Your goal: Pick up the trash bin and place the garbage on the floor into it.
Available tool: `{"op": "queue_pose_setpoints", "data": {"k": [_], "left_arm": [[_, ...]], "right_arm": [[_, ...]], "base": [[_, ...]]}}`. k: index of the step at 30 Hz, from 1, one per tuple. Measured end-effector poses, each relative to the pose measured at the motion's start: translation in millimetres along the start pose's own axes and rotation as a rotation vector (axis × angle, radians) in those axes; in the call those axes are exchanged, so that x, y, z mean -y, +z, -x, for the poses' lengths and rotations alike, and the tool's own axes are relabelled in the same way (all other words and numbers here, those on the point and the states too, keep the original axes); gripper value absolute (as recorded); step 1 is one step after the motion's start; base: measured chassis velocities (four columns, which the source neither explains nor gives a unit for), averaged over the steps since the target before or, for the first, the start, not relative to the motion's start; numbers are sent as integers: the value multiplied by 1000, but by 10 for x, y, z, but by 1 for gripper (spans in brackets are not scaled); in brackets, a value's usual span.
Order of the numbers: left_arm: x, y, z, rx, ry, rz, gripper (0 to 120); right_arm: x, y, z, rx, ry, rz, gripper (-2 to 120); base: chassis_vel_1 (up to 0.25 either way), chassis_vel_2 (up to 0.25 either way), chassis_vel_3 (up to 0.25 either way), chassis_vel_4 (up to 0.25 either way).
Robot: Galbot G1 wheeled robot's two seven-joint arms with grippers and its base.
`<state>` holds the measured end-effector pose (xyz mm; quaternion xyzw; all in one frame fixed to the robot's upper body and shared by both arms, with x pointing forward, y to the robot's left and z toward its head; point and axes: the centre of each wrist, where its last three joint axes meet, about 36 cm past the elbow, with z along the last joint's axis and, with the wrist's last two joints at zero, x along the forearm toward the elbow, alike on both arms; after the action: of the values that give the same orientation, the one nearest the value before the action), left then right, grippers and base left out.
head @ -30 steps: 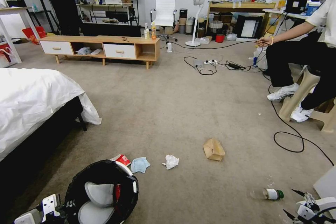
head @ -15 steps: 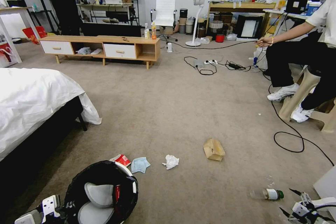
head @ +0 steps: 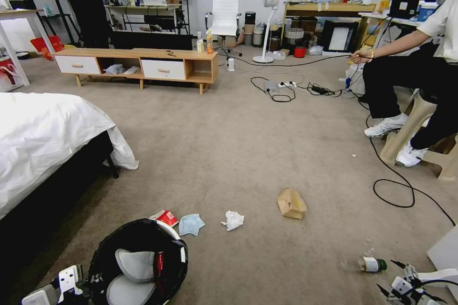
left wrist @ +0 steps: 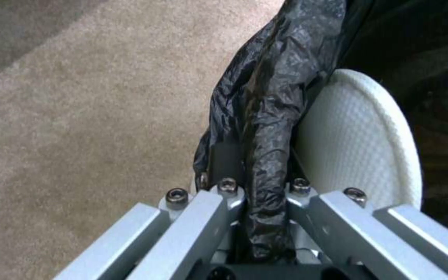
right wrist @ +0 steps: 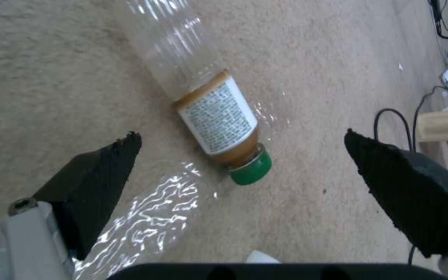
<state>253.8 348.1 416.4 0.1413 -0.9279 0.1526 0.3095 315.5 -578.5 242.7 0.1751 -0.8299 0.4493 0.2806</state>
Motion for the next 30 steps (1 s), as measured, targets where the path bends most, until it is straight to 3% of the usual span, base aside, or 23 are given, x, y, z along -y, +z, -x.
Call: {"op": "queue_pose_setpoints", "data": {"k": [30], "left_arm": [[-15, 34, 35, -4, -7, -1, 2]], "right_arm": [[93, -161, 494, 21, 37, 25, 100]], "base": [[0, 0, 0, 0]]}}
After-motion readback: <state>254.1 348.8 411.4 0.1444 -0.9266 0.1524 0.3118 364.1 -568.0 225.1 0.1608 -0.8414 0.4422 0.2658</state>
